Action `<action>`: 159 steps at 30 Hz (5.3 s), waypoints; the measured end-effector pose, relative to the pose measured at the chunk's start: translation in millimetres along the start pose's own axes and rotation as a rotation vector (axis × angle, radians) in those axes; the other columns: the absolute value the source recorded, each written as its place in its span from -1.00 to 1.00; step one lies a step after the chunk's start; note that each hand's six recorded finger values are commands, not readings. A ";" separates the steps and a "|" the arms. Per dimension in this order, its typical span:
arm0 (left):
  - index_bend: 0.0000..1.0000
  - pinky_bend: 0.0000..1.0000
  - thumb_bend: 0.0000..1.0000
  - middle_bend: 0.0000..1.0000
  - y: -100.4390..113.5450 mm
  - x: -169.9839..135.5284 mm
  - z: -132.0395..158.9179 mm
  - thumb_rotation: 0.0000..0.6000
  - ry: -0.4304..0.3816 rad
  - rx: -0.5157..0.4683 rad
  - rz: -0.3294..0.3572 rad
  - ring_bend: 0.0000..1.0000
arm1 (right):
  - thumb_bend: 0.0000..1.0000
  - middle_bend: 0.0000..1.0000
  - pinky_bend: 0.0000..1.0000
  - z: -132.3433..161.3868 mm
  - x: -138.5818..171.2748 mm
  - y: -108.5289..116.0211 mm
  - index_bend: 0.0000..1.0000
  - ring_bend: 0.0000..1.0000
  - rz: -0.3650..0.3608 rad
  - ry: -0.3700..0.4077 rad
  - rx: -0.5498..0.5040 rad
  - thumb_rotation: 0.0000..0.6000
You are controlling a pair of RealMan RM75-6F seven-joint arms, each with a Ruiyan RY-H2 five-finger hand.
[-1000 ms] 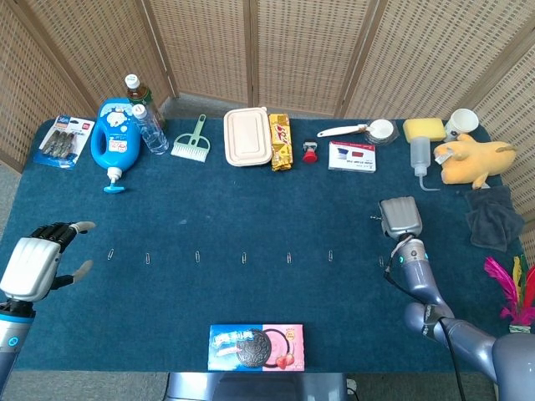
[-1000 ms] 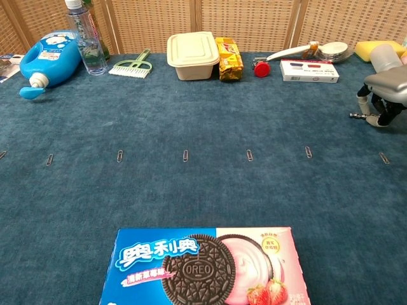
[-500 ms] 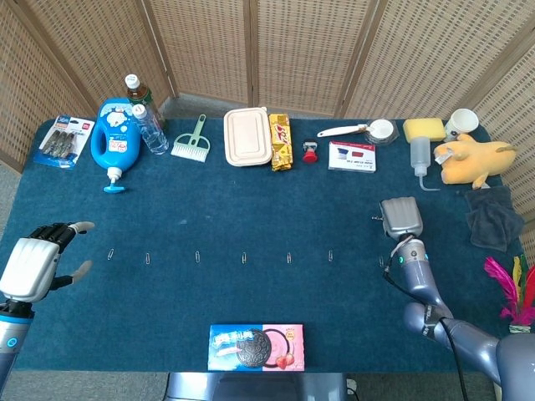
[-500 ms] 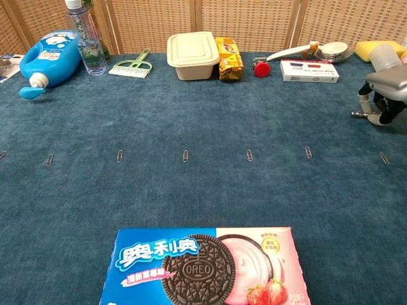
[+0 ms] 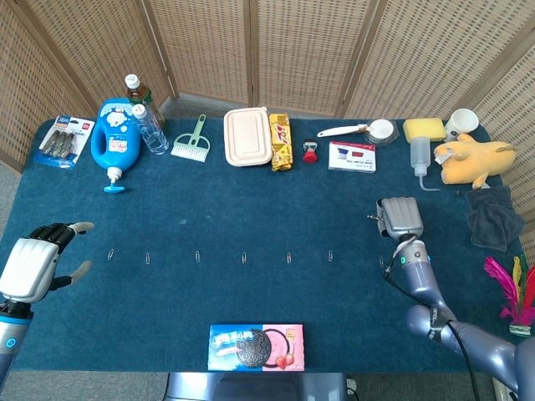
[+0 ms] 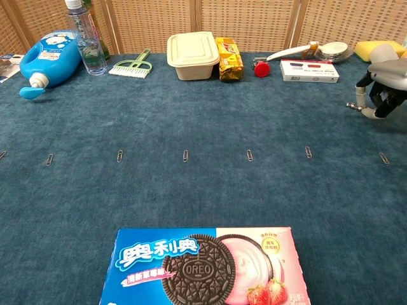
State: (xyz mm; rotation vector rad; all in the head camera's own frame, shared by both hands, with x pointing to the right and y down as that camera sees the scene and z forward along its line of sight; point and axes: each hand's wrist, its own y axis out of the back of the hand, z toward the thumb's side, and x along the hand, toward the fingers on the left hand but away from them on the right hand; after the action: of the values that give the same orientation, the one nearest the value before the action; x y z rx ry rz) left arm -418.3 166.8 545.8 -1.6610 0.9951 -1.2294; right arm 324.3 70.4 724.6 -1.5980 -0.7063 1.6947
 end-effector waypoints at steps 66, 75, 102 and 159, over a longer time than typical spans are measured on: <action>-0.47 -0.29 -0.17 -0.26 5.2 1.2 3.9 1.00 -0.022 0.007 0.013 -0.36 | -0.01 0.60 -0.08 -11.8 64.1 -20.8 0.12 0.50 0.227 0.087 -0.425 1.00; -0.47 -0.29 -0.17 -0.26 4.1 2.2 5.3 1.00 -0.024 0.005 0.010 -0.36 | -0.01 0.60 -0.07 -10.4 62.3 -16.4 0.11 0.50 0.218 0.092 -0.426 1.00; -0.49 -0.29 -0.17 -0.26 9.8 -15.3 -11.7 1.00 0.036 0.015 0.013 -0.36 | -0.01 0.55 -0.13 -1.6 14.3 34.6 0.09 0.46 0.070 0.096 -0.581 1.00; -0.49 -0.29 -0.16 -0.26 -37.6 -92.2 1.4 1.00 0.113 -0.062 -0.110 -0.36 | -0.01 -0.74 -0.57 -87.9 189.3 4.5 -1.00 -0.89 -0.164 -0.071 -0.296 1.00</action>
State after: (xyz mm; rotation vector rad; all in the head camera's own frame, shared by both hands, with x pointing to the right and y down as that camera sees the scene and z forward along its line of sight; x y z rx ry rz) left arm -431.8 265.4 551.1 -1.7297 1.0310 -1.3905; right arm 410.8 210.5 596.3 -1.6307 -1.1363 1.5883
